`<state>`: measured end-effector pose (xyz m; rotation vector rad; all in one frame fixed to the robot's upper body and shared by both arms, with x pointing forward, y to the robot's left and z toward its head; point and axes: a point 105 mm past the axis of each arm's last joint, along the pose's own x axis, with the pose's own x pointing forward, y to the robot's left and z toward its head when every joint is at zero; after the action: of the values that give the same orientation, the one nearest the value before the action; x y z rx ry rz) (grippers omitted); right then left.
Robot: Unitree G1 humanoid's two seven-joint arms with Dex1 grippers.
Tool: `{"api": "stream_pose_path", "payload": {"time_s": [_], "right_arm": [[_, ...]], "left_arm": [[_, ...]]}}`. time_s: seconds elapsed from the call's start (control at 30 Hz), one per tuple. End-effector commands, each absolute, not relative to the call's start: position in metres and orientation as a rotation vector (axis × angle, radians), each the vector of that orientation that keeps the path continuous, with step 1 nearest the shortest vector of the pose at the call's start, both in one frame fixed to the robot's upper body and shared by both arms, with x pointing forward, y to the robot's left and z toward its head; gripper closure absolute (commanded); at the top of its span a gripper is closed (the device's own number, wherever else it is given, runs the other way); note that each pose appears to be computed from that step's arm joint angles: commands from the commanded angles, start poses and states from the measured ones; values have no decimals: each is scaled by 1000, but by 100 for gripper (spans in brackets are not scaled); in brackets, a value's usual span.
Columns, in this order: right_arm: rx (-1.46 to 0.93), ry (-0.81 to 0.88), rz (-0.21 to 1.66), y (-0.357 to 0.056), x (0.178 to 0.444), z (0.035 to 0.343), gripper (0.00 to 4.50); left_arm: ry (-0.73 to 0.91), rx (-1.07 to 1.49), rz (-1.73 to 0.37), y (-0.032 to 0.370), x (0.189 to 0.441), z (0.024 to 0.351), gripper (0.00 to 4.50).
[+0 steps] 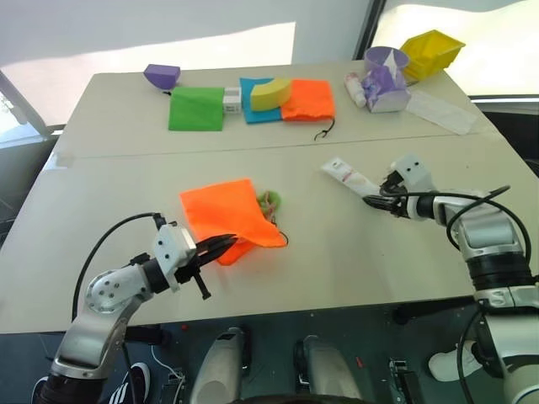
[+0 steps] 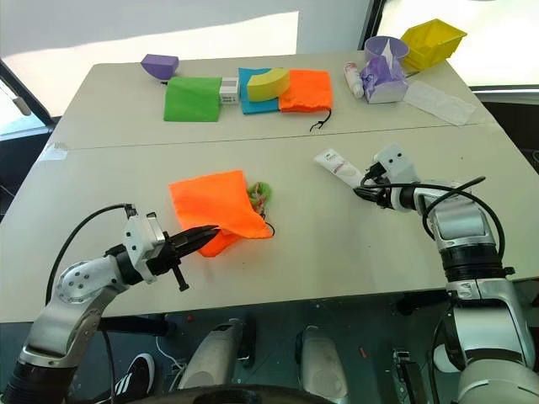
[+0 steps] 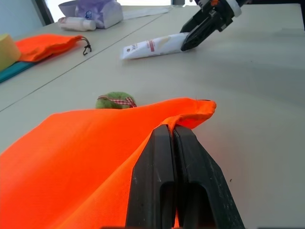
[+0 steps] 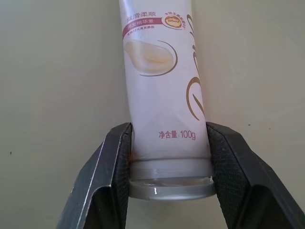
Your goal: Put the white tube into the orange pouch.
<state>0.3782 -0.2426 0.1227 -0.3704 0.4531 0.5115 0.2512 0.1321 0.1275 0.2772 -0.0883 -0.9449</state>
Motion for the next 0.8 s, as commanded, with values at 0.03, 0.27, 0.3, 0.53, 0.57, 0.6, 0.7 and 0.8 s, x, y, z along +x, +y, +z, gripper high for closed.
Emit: {"api": "stream_pose_path", "payload": {"time_s": [0.03, 0.27, 0.3, 0.53, 0.57, 0.6, 0.7, 0.8], "right_arm": [[-328, 353, 570, -230, 374, 150, 272], [-119, 344, 1077, -168, 279, 180, 272], [-102, 379, 1134, -161, 265, 176, 272], [-92, 534, 1378, -119, 197, 145, 272], [-100, 559, 1355, -117, 197, 134, 272], [-111, 573, 1347, -114, 197, 125, 272], [-131, 555, 1286, -107, 209, 111, 272], [-122, 499, 1206, -101, 229, 110, 272]], "left_arm": [[-128, 288, -957, 128, 250, 136, 450], [-124, 280, -945, 130, 251, 135, 450], [-123, 280, -944, 130, 251, 135, 450], [-138, 287, -949, 131, 254, 140, 450], [-141, 283, -948, 131, 254, 141, 450], [-144, 283, -949, 131, 254, 142, 450], [-146, 288, -953, 131, 254, 143, 450], [-146, 286, -961, 130, 252, 144, 450]]}}
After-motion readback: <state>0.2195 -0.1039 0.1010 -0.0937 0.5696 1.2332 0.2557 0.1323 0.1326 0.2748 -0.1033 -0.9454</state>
